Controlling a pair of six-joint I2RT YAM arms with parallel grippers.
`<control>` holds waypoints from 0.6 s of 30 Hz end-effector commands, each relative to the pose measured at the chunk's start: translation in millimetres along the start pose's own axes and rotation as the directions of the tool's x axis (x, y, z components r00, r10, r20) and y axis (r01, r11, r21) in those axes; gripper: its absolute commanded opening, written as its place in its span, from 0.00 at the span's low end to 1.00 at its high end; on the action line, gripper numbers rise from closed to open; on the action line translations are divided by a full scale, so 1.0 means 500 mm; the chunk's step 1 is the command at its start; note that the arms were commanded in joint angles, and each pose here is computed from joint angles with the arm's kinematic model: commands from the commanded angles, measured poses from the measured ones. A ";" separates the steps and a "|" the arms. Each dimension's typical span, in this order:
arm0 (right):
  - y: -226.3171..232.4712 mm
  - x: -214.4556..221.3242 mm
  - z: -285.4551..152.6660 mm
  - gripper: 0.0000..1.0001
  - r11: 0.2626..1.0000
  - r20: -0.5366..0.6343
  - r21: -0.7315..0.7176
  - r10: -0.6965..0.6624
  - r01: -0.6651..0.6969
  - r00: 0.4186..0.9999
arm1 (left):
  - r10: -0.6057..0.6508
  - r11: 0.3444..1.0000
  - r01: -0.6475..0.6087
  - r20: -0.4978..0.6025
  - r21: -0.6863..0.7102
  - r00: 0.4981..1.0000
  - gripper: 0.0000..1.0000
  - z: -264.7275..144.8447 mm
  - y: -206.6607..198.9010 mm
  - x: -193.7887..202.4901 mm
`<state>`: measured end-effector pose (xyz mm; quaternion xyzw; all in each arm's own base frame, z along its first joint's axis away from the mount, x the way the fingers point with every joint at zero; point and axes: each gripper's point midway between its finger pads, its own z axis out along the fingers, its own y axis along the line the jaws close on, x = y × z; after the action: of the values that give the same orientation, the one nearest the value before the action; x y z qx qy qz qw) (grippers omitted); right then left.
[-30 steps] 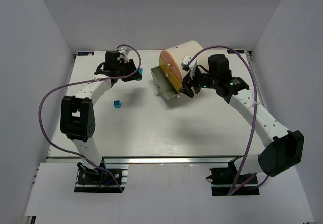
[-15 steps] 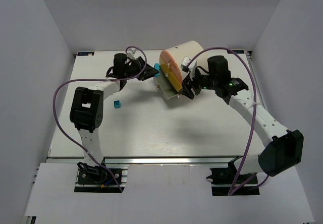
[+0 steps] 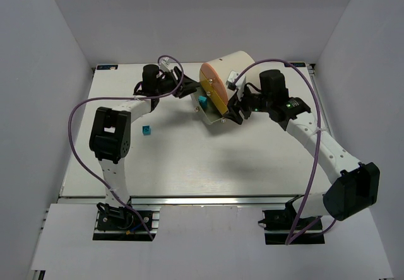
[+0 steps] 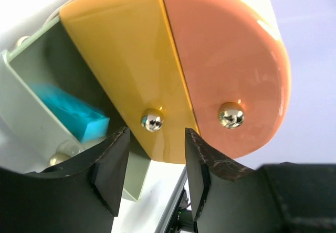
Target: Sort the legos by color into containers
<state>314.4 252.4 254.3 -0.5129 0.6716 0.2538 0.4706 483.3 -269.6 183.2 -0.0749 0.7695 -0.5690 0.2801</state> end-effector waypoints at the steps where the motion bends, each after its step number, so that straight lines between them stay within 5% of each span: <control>1: 0.007 -0.028 -0.005 0.67 0.999 0.035 -0.018 -0.026 0.027 0.999 | 0.050 0.997 -0.050 0.000 0.061 0.999 0.56 0.004 -0.046 -0.014; 6: 0.016 -0.032 -0.001 0.67 0.998 0.042 -0.046 -0.044 0.046 0.998 | 0.064 0.994 -0.066 0.027 0.090 0.998 0.52 -0.010 -0.065 -0.025; 10: 0.042 -0.057 0.018 0.58 0.989 0.077 -0.127 -0.069 0.078 0.995 | 0.102 0.989 -0.111 0.093 0.094 0.990 0.01 -0.069 -0.100 -0.053; 15: 0.082 -0.074 0.093 0.32 0.974 0.055 -0.219 -0.046 0.057 0.997 | 0.188 0.977 -0.167 0.173 -0.132 0.967 0.00 -0.176 -0.070 -0.068; 16: 0.083 -0.068 0.105 0.20 0.975 0.031 -0.220 -0.031 0.037 0.999 | 0.185 0.958 -0.148 0.135 -0.244 0.973 0.00 -0.209 -0.024 -0.048; 18: 0.104 -0.073 0.157 0.08 0.970 -0.011 -0.244 -0.027 0.023 1.000 | 0.239 0.914 -0.154 0.190 -0.376 0.952 0.09 -0.276 -0.019 -0.057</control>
<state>299.6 324.3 241.2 -0.5712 0.6345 0.3171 0.4130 458.1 -188.9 214.2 -0.1091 0.7943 -0.4783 0.3584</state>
